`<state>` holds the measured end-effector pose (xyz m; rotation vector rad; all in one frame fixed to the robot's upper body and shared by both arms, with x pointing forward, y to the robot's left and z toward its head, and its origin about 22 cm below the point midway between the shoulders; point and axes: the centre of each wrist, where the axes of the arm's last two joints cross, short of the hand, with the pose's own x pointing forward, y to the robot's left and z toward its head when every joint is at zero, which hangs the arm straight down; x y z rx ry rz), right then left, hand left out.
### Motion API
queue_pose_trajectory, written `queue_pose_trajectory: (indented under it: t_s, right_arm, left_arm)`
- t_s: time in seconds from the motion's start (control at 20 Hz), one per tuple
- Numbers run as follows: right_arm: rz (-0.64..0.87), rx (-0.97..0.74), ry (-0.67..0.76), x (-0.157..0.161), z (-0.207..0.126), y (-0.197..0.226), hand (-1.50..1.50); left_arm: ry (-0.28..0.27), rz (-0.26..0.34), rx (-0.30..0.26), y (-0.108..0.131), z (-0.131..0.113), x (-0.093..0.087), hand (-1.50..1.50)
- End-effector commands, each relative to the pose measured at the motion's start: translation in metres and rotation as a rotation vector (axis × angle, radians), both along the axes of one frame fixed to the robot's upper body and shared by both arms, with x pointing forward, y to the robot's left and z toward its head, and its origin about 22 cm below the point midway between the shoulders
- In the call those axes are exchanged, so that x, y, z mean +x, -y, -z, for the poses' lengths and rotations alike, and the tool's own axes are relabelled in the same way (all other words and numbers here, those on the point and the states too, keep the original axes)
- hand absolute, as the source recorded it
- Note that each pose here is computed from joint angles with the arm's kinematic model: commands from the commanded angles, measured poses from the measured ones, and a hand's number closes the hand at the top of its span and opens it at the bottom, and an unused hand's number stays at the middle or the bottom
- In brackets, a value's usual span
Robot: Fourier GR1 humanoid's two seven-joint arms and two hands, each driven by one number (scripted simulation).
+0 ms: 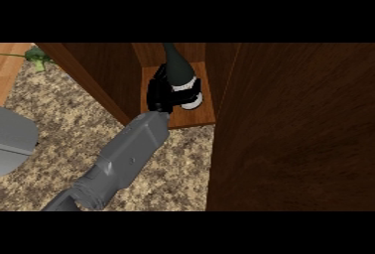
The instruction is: Pick up the wine, place it into the cabinet and close the cabinet
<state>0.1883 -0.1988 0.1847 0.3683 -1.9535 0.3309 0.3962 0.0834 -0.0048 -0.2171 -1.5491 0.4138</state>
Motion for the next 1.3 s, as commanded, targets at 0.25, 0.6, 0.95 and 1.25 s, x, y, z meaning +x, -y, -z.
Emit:
queue_pose_trajectory:
  t_s: [0.25,0.6,0.95,1.25]
  right_arm:
    - [-0.032,0.006,-0.004,0.001,0.005,0.000,-1.50]
    - [0.008,-0.001,-0.007,0.003,0.009,0.003,-1.50]
    - [-0.024,0.007,0.010,-0.005,0.005,0.001,-1.50]
    - [-0.002,0.030,0.000,0.003,0.006,0.004,-1.50]
  left_arm:
    - [0.017,-0.046,-0.068,0.007,0.012,-0.017,1.50]
    - [0.023,-0.096,-0.092,0.018,-0.008,-0.008,-1.50]
    - [-0.003,-0.129,-0.032,0.014,-0.008,-0.002,-1.50]
    - [0.053,-0.095,0.140,0.021,-0.017,0.003,-1.50]
